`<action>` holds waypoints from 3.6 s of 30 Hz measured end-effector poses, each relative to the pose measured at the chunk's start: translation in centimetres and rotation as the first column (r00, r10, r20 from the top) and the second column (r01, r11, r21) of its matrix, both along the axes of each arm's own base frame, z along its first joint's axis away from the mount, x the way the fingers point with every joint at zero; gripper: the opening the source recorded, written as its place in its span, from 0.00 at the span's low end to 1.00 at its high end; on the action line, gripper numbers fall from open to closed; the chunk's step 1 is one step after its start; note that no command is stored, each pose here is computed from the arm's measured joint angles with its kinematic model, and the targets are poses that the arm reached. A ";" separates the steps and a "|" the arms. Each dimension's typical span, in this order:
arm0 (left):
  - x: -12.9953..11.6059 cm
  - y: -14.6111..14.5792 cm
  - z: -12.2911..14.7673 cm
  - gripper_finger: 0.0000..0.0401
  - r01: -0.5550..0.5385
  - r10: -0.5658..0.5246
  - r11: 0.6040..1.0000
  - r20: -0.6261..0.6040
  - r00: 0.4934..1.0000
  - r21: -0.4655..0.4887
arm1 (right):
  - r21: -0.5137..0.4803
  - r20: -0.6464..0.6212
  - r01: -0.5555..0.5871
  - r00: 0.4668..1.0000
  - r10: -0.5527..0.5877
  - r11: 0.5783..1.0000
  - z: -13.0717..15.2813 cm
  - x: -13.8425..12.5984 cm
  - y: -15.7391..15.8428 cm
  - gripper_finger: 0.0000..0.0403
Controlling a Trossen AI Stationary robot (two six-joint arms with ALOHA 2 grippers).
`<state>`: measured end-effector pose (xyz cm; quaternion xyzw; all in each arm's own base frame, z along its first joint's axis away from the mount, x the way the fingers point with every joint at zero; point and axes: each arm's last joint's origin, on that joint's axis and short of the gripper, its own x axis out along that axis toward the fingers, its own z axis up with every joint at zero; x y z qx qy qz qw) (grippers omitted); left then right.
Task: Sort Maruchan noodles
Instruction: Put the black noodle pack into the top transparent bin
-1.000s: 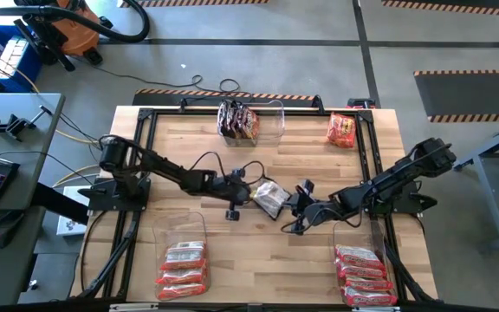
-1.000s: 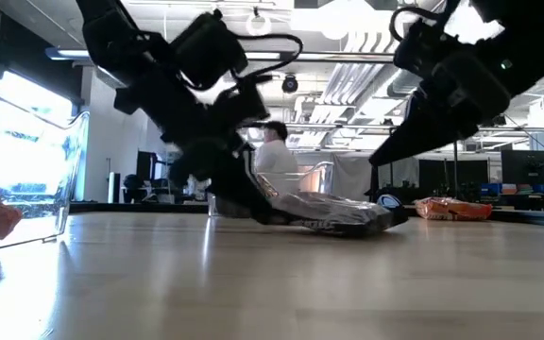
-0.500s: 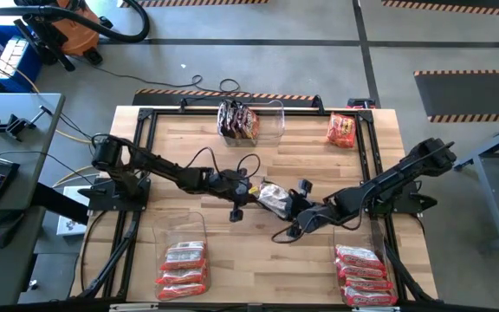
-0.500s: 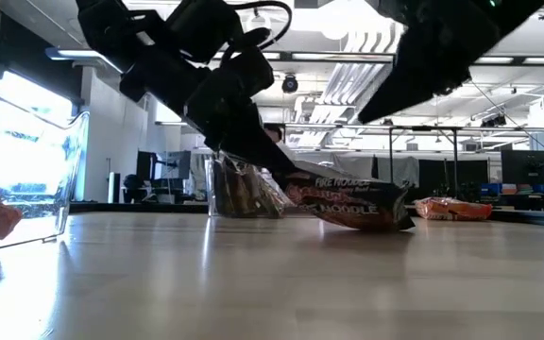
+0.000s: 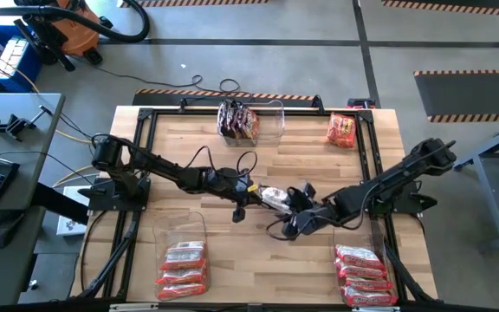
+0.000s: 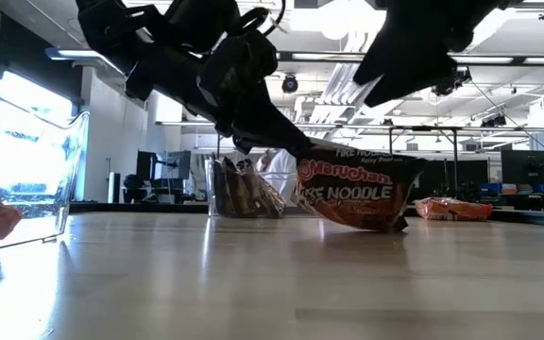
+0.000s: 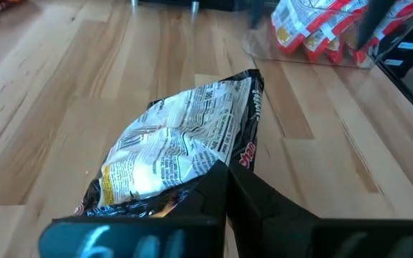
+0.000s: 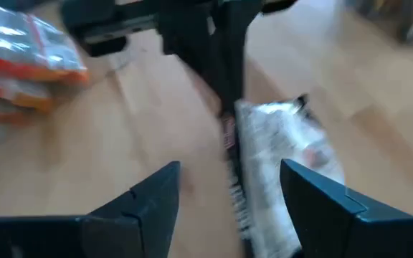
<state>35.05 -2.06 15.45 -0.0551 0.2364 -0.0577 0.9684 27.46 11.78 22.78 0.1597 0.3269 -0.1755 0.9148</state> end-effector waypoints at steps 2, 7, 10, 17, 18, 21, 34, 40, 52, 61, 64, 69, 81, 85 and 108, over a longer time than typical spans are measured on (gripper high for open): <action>0.0 0.1 0.0 0.00 -0.003 0.003 1.000 0.002 1.000 0.000 | 0.067 0.015 0.003 1.000 -0.004 0.998 0.2 -0.1 0.7 0.55; 0.2 0.7 0.3 0.00 -0.024 0.025 1.000 0.028 0.999 -0.019 | 0.156 0.005 -0.028 1.000 0.028 0.987 -1.0 -0.7 2.4 0.52; 0.3 0.9 0.5 0.00 -0.033 0.034 0.999 0.051 0.998 -0.034 | 0.192 -0.004 -0.015 1.000 0.017 0.981 -2.9 -0.7 3.2 0.49; 0.3 1.1 0.6 0.00 -0.010 0.014 0.998 0.064 0.998 -0.062 | 0.198 -0.077 0.102 0.993 -0.088 0.975 -6.3 -0.1 2.1 0.44; 0.3 1.1 0.6 0.00 -0.008 0.012 0.998 0.063 0.998 -0.062 | 0.185 -0.090 0.111 0.991 -0.095 0.977 -6.4 -0.1 1.8 0.43; 0.3 0.7 0.6 0.00 0.016 -0.013 0.999 0.068 0.998 -0.035 | 0.145 -0.113 0.115 0.989 -0.099 0.983 -6.1 -0.2 0.9 0.39; -0.1 -1.6 0.1 0.00 0.115 -0.115 0.993 0.017 0.993 0.025 | 0.035 -0.146 0.145 0.979 -0.139 0.989 -5.0 -0.9 -0.9 0.34; 0.1 -2.8 -0.1 0.00 0.144 -0.146 0.989 0.068 0.987 0.027 | 0.060 -0.122 0.187 0.976 -0.179 0.981 -4.9 -0.4 -1.6 0.34; 1.4 -3.8 -2.1 0.00 0.151 -0.154 0.988 0.194 0.969 0.029 | 0.075 -0.088 0.170 0.983 -0.163 0.983 -4.4 1.0 -4.0 0.34; 2.2 -4.1 -4.8 0.00 0.064 -0.068 0.998 0.306 0.950 0.022 | 0.293 -0.127 0.214 0.975 -0.183 0.932 -3.4 0.9 -5.6 0.34; 2.2 -4.0 -5.2 0.00 0.051 -0.056 0.998 0.318 0.946 0.023 | 0.364 -0.133 0.224 0.973 -0.188 0.904 -3.5 1.1 -5.5 0.34; 2.2 -4.1 -5.4 0.00 0.034 -0.046 0.999 0.321 0.946 0.042 | 0.420 -0.136 0.241 0.970 -0.202 0.875 -3.4 1.1 -5.3 0.34; 2.1 -4.9 -5.4 0.00 0.041 -0.072 0.994 0.330 0.941 0.101 | 0.511 -0.077 0.243 0.968 -0.238 0.825 -2.9 1.7 -4.9 0.47; 2.1 -4.9 -5.4 0.00 0.039 -0.073 0.994 0.331 0.941 0.107 | 0.512 -0.062 0.245 0.967 -0.249 0.823 -2.8 1.8 -4.9 0.56; 2.0 -5.4 -5.3 0.00 0.055 -0.099 0.989 0.336 0.937 0.136 | 0.533 -0.026 0.277 0.950 -0.312 0.800 -4.6 3.5 -5.0 0.60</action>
